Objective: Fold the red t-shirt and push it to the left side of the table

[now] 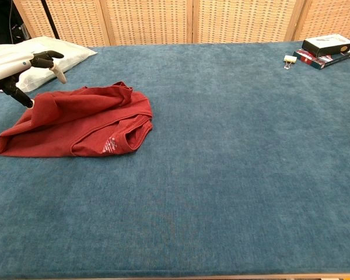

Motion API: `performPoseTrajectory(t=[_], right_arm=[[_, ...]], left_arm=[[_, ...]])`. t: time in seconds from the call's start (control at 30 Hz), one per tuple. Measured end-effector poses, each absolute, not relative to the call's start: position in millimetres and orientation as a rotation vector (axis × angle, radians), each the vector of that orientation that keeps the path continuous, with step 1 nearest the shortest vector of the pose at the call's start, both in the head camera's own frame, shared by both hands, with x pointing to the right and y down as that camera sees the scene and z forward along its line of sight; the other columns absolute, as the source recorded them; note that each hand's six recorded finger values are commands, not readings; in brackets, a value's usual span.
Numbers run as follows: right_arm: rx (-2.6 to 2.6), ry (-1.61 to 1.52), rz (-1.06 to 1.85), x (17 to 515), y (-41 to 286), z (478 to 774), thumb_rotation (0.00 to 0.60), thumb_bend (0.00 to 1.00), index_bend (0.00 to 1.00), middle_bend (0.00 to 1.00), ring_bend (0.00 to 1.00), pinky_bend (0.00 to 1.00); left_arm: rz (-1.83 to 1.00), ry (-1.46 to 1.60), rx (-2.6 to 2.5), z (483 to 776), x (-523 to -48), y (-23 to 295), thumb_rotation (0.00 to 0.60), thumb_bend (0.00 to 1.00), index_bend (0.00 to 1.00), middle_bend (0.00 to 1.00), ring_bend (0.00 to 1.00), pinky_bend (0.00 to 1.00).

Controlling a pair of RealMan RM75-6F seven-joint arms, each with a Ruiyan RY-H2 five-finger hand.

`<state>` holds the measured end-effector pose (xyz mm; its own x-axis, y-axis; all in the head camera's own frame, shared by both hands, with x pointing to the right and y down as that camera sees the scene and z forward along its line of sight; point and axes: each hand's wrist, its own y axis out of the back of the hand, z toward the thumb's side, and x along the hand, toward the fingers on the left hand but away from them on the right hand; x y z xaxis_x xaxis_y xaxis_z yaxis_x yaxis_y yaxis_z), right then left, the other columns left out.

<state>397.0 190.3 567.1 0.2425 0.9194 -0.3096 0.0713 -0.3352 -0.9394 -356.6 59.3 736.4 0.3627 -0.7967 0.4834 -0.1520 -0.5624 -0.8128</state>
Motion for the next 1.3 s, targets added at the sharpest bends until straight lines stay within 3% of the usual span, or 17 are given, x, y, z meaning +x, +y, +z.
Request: performPoseTrajectory(t=[0.33,0.83,1.3], right_arm=[[-1.640,-0.935,1.213,397,190,568,0.600,0.00,0.00,0.00,0.00,0.00],[-1.650,-0.931,1.219,397,190,570,0.600,0.00,0.00,0.00,0.00,0.00],[-1.653,-0.934,1.218,397,190,570,0.600,0.00,0.00,0.00,0.00,0.00]], left_arm=[[-1.187,0.844,-1.964,744,-344,62,0.600,0.30,0.43,0.00,0.00,0.00],[-1.159,0.889,-1.956,750,-334,64,0.600,0.40,0.58,0.00,0.00,0.00],[-1.020,0.838,-1.864,727,-325,57,0.600,0.45,0.64,0.00,0.00,0.00]])
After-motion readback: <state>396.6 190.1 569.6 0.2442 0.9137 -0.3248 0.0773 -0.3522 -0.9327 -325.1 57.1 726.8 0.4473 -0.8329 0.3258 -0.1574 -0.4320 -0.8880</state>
